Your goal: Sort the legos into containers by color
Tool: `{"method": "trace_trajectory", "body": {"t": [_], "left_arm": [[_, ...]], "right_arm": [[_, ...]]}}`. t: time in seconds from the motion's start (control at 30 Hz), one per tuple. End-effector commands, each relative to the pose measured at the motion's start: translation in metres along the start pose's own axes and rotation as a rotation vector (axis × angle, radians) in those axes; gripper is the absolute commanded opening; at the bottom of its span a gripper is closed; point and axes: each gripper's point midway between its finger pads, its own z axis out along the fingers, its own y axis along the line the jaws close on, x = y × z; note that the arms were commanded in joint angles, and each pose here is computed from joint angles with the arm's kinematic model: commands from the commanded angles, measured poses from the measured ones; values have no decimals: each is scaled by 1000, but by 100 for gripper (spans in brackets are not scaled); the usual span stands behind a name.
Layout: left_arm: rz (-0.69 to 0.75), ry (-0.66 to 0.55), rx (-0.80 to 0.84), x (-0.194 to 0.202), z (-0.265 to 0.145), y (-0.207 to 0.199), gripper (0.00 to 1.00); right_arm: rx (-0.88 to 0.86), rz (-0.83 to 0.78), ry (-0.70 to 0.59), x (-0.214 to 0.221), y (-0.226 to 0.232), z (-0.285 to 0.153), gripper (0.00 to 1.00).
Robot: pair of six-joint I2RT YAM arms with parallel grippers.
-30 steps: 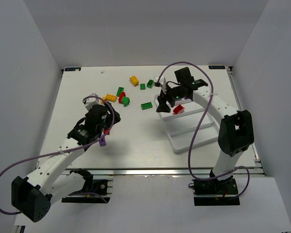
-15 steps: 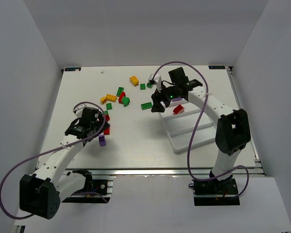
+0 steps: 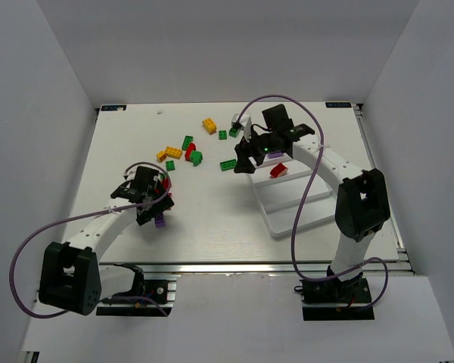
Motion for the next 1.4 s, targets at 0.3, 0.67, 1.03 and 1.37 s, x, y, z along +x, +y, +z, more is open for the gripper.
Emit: {"method": "trace_trajectory", "body": {"t": [0.3,0.67,1.03,1.37], "left_arm": [[82,13,-47,-5,3,5,90],[128,35,-49,0,3,8,91],[183,73,-67,12,20,12,81],[225,95,-87,13,33,13,71]], "right_arm": [[-9,-2,-28,-7,2,2,72],[-9,0,-33,-5,6,-1,72],[-12,4,-36,-4,6,0,72],[-10,8,-33,-3,7,-1,72]]}}
